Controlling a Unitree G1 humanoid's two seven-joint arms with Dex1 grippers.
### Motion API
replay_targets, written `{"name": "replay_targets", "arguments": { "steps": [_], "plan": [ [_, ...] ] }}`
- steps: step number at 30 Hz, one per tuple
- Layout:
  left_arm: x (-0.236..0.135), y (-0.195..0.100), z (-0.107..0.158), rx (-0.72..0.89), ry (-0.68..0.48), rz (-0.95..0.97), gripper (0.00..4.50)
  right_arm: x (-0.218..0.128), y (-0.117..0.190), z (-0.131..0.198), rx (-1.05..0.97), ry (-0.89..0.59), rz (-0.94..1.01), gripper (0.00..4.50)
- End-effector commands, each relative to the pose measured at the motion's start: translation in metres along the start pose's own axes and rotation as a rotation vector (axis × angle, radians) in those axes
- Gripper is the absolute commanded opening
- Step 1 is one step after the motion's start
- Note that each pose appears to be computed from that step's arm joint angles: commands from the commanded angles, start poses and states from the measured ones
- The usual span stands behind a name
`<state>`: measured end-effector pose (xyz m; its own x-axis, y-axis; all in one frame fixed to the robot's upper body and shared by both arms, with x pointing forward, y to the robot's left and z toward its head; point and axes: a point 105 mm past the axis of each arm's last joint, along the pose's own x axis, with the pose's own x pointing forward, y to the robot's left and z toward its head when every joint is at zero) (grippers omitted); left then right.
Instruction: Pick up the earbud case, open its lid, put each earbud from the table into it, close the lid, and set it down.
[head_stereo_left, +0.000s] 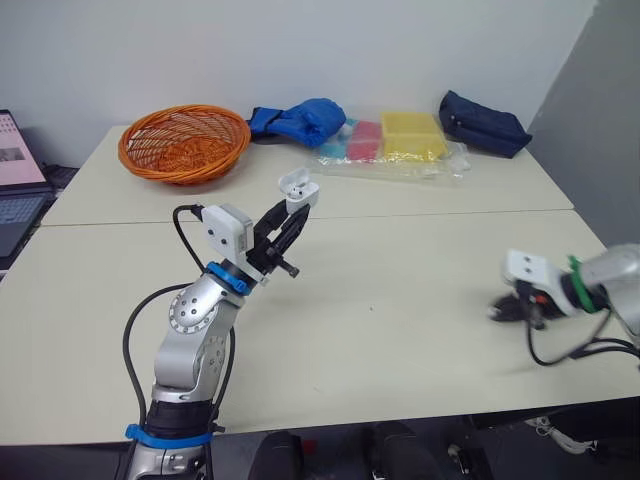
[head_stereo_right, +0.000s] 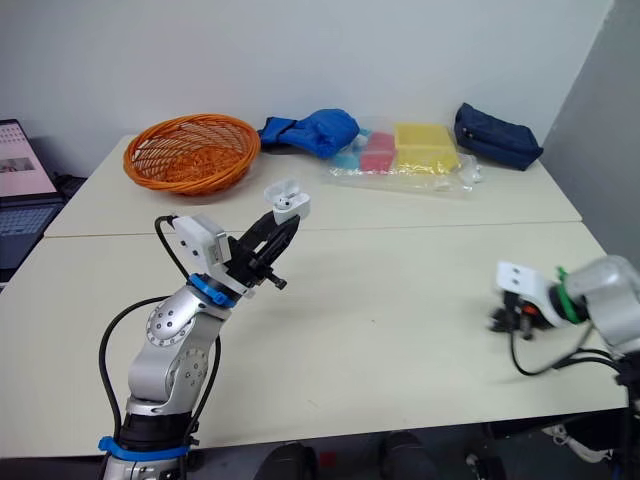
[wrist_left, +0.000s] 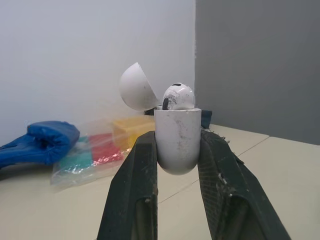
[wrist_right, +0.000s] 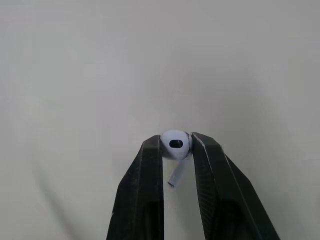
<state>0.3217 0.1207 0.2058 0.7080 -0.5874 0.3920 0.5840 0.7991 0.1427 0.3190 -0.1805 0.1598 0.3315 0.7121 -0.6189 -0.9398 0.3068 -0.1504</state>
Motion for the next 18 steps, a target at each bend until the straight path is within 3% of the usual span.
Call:
{"name": "replay_targets", "arguments": {
  "steps": [1,4,6,12,18],
  "plan": [
    [0.004,0.000,0.013,0.030,-0.053,-0.008,0.74,-0.012,-0.006,0.084,-0.004,-0.330,-0.112,0.48],
    [0.009,-0.003,0.014,0.025,-0.065,-0.021,0.74,-0.016,0.000,0.156,0.056,-0.683,-0.156,0.48],
    [0.012,-0.002,0.015,0.022,-0.071,-0.029,0.74,-0.019,0.007,0.184,0.094,-0.851,-0.166,0.48],
    [0.019,-0.007,0.017,-0.022,-0.097,-0.062,0.74,-0.005,0.014,0.210,0.185,-1.028,-0.196,0.48],
    [0.020,-0.009,0.018,-0.053,-0.103,-0.079,0.74,0.013,0.008,0.211,0.242,-1.050,-0.229,0.48]
  ]
}}
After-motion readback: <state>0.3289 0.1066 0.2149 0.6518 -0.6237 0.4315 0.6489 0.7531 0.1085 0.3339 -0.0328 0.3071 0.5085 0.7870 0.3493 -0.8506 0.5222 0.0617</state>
